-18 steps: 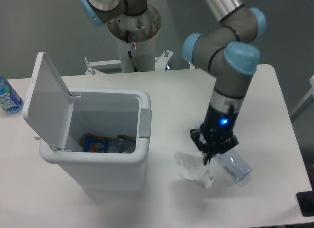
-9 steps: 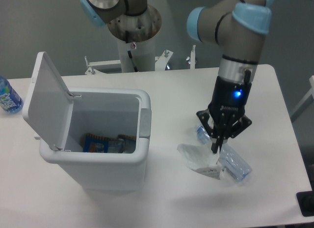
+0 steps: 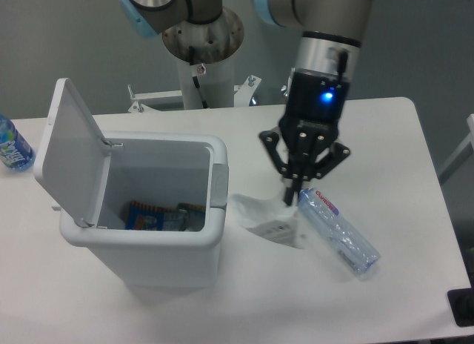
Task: Place the trash in the trash can
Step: 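Carry the tissue over the trash can opening and lower it, then open the gripper to drop the tissue into the can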
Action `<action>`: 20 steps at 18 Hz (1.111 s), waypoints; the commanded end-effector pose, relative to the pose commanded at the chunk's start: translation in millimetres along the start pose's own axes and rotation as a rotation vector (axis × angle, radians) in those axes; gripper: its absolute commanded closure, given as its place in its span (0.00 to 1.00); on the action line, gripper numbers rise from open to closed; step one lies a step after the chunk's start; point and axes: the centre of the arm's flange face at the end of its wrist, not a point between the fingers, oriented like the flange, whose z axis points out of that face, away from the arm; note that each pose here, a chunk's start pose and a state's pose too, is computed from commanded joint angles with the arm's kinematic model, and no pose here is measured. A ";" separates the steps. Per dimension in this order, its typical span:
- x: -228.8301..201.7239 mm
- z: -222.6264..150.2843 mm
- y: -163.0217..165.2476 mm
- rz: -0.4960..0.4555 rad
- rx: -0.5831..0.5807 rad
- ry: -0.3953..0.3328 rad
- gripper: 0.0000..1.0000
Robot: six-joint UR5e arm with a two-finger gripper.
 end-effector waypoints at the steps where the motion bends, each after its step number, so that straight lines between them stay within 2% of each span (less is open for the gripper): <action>1: 4.2 0.9 -0.1 0.000 0.003 0.016 1.00; 3: 8.0 2.9 3.5 -0.022 0.002 0.038 1.00; 7: 40.2 5.5 14.6 -0.006 -0.011 0.081 0.99; 14: 68.6 19.7 32.4 0.024 -0.042 0.123 0.83; 15: 70.0 20.7 33.2 0.034 -0.043 0.126 0.71; 16: 72.0 23.0 35.3 0.051 -0.047 0.131 0.50; 17: 74.1 24.8 36.8 0.070 -0.050 0.135 0.18; 19: 74.1 27.2 40.1 0.080 -0.055 0.138 0.02; 20: 73.1 27.3 40.7 0.078 -0.056 0.137 0.00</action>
